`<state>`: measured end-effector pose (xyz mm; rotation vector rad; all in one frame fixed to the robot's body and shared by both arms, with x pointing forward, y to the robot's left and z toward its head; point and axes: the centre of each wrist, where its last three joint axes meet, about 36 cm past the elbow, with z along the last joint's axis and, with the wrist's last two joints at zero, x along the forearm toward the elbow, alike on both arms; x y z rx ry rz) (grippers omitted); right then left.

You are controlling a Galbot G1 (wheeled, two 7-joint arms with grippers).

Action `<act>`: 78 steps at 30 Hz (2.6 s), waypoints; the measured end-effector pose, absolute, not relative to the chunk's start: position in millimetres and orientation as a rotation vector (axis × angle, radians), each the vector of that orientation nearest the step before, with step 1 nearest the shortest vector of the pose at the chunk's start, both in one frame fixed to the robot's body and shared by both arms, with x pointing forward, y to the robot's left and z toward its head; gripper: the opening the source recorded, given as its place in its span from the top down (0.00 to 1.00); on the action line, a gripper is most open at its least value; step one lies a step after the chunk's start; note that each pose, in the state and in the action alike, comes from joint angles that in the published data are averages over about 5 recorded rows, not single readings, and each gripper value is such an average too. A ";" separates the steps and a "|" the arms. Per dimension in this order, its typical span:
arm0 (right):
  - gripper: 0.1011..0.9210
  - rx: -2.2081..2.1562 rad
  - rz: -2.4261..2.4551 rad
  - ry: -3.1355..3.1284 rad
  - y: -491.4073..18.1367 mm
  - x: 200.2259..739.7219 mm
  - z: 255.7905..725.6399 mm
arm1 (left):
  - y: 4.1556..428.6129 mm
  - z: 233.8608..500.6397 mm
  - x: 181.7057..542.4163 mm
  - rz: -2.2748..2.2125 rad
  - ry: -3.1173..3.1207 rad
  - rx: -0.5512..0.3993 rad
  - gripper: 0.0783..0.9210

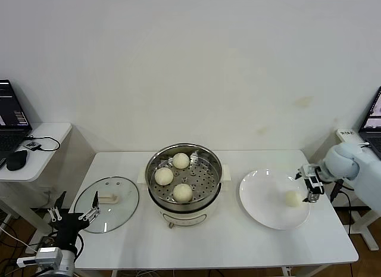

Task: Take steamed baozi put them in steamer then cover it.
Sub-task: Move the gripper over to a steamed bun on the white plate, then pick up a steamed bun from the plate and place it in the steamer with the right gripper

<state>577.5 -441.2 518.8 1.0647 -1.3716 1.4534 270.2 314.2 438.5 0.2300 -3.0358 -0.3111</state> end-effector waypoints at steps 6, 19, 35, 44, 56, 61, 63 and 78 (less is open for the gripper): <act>0.12 1.047 1.431 -1.359 -450.1 577.3 498.6 | 314.8 437.8 268.7 -0.308 -3.031 0.236 0.12; 0.12 1.035 1.405 -1.385 -447.8 588.7 470.4 | 317.0 436.3 269.9 -0.311 -3.028 0.245 0.12; 0.18 1.031 1.389 -1.397 -434.7 603.1 449.7 | 317.6 434.8 271.0 -0.306 -3.027 0.252 0.12; 0.36 1.033 1.381 -1.397 -434.4 605.4 447.6 | 317.0 434.5 271.4 -0.301 -3.028 0.253 0.12; 0.37 1.030 1.391 -1.409 -433.4 608.2 485.7 | 316.0 438.7 273.1 -0.307 -3.041 0.245 0.12; 0.37 1.044 1.430 -1.440 -418.9 613.3 527.8 | 313.4 440.9 274.5 -0.305 -3.048 0.233 0.12; 0.36 1.058 1.450 -1.460 -407.7 616.9 548.1 | 312.2 441.3 274.7 -0.303 -3.051 0.229 0.12; 0.35 1.233 1.537 -1.645 -269.0 635.2 684.8 | 304.4 441.0 275.1 -0.307 -3.060 0.209 0.12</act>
